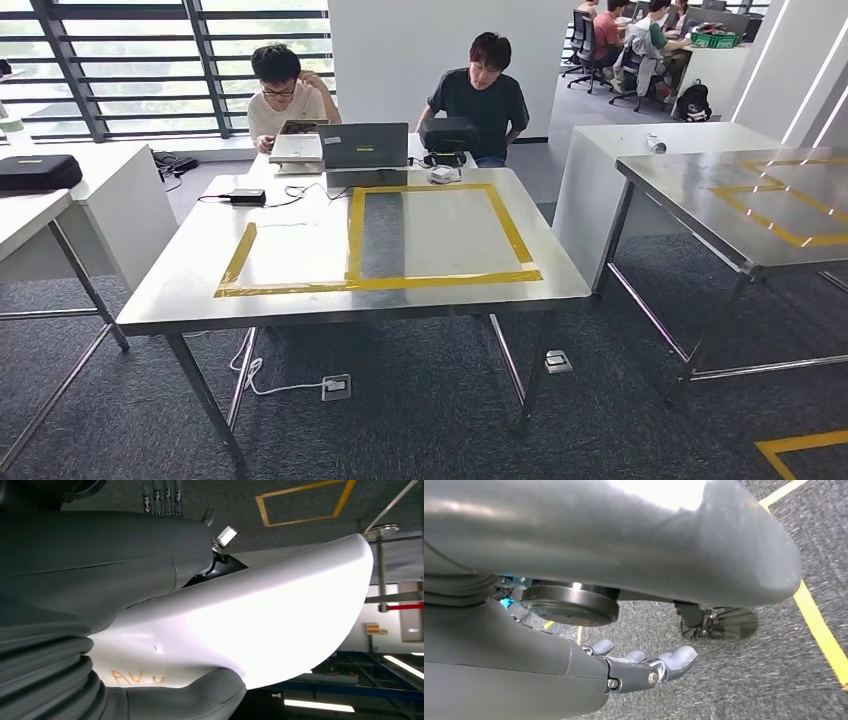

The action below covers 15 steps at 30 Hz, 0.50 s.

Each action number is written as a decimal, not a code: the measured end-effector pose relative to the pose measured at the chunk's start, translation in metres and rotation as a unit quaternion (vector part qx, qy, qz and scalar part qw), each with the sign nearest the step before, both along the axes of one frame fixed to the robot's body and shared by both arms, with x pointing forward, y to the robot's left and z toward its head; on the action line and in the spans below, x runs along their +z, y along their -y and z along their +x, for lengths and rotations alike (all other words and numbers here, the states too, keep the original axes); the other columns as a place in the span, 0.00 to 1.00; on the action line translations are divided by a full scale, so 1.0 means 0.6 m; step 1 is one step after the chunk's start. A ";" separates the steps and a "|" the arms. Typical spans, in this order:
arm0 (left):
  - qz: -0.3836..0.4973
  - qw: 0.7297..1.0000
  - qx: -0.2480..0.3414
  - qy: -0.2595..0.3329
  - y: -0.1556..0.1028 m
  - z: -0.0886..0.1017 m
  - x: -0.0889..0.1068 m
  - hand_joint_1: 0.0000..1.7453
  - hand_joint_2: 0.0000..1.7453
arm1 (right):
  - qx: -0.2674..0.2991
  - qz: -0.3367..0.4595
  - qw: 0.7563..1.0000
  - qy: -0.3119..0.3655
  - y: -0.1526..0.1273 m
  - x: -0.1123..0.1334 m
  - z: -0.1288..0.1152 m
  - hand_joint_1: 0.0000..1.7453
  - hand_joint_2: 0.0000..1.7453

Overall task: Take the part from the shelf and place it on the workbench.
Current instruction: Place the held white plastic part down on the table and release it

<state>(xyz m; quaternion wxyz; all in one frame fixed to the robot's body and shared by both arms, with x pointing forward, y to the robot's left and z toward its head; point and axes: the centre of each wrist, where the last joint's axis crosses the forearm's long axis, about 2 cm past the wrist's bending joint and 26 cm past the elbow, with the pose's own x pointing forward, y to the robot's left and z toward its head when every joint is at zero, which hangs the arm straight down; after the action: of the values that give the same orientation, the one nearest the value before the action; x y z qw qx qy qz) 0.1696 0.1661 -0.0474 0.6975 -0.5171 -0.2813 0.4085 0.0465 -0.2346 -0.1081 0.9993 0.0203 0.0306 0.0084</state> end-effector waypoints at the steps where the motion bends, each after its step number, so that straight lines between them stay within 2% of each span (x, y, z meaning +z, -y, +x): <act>1: 0.000 1.000 0.000 0.004 0.001 0.004 0.002 1.00 1.00 | -0.002 -0.001 1.000 0.000 0.000 0.000 0.000 0.00 0.00; 6: 0.011 0.999 0.016 0.026 -0.009 0.032 0.013 1.00 1.00 | -0.021 -0.007 1.000 -0.005 0.002 -0.001 -0.006 0.00 0.00; 9: 0.023 0.998 0.033 0.055 -0.020 0.059 0.027 1.00 1.00 | -0.057 -0.007 0.998 -0.007 0.003 0.000 -0.002 0.00 0.00; 12: 0.046 0.991 0.063 0.107 -0.044 0.101 0.053 1.00 1.00 | -0.089 -0.003 0.996 -0.010 0.002 0.000 -0.003 0.00 0.00; 15: 0.078 0.978 0.102 0.164 -0.087 0.137 0.090 1.00 1.00 | -0.090 0.002 0.996 -0.013 0.001 -0.001 -0.007 0.00 0.00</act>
<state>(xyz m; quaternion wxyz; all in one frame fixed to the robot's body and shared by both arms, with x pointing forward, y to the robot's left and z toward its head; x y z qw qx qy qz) 0.2518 0.2184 0.0069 0.6352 -0.4894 -0.4740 0.3638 0.0422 -0.2352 -0.1087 0.9954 0.0256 0.0413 -0.0820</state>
